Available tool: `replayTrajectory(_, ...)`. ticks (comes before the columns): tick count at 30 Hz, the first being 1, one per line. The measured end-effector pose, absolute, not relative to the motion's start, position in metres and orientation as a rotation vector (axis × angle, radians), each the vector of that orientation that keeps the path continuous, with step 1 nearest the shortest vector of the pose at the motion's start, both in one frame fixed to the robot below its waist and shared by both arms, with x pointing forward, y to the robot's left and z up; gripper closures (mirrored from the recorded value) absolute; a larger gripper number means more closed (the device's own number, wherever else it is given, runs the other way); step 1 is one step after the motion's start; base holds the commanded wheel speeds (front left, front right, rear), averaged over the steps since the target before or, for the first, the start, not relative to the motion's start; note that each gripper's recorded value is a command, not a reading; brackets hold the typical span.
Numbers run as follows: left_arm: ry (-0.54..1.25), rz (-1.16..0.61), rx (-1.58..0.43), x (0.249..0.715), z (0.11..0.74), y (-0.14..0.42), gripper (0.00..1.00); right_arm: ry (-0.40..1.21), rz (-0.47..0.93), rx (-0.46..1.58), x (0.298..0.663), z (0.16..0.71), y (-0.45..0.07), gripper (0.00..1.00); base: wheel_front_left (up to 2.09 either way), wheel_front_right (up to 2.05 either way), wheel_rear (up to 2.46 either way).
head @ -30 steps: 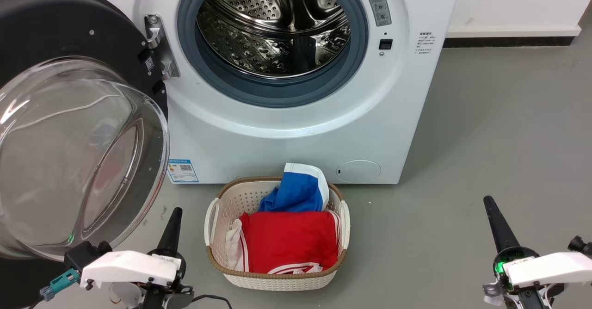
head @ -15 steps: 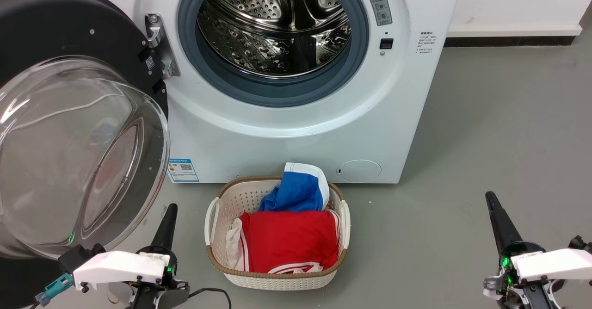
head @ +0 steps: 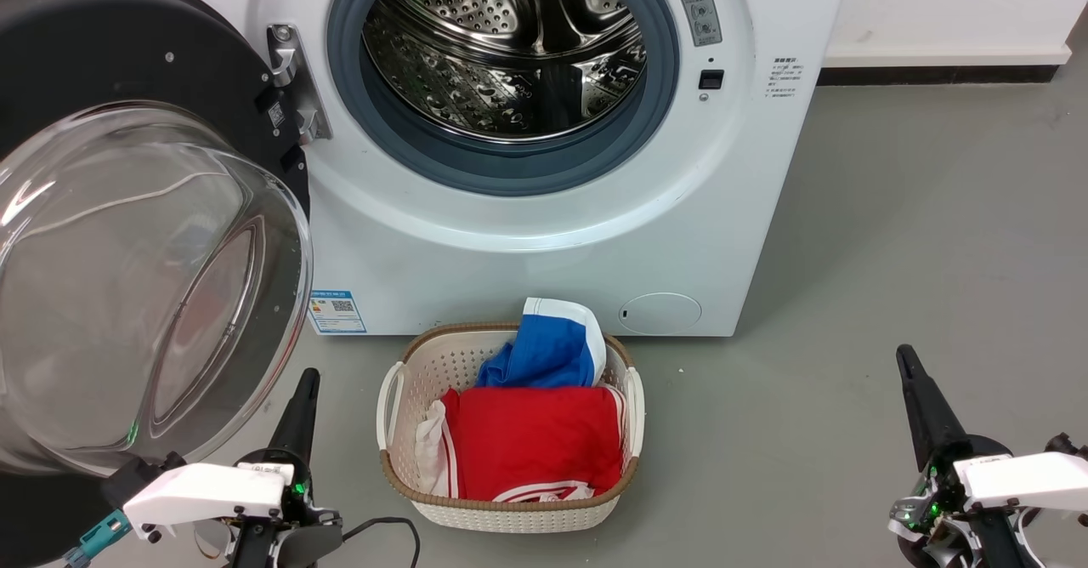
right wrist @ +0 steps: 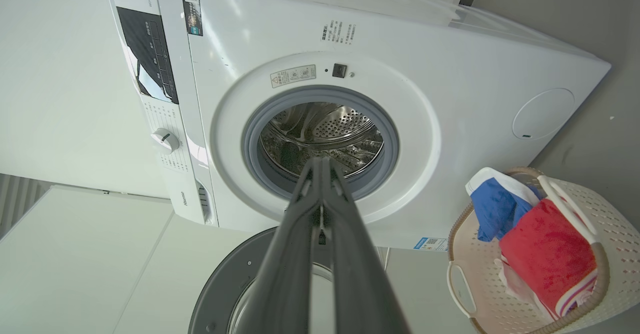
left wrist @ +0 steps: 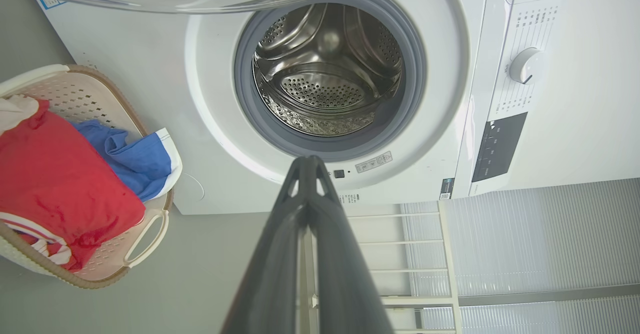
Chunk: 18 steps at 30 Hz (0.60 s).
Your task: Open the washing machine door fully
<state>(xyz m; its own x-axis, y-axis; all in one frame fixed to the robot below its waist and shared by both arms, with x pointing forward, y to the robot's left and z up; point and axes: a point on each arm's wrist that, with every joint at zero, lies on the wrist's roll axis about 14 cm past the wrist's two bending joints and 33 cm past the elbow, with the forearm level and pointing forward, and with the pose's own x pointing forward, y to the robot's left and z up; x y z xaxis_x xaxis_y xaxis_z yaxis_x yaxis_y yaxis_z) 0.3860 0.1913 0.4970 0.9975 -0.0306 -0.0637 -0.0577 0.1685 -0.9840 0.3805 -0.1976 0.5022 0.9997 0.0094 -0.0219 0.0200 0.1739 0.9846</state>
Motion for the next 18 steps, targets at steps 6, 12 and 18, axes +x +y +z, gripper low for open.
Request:
replayTrajectory(6,0.059,0.019,-1.448,0.3860,0.4983,0.1941,1.00,0.024,-0.007,1.442,0.3821,0.5022,-0.1979,1.00,0.00,0.00,0.00)
replayTrajectory(12,0.038,0.014,-1.491,0.3871,0.5013,0.1962,1.00,0.017,-0.011,1.486,0.3837,0.5025,-0.1992,1.00,0.00,0.00,0.00)
replayTrajectory(18,0.023,0.012,-1.533,0.3872,0.5026,0.1981,1.00,0.013,-0.007,1.529,0.3859,0.5039,-0.1994,1.00,0.00,0.00,0.00)
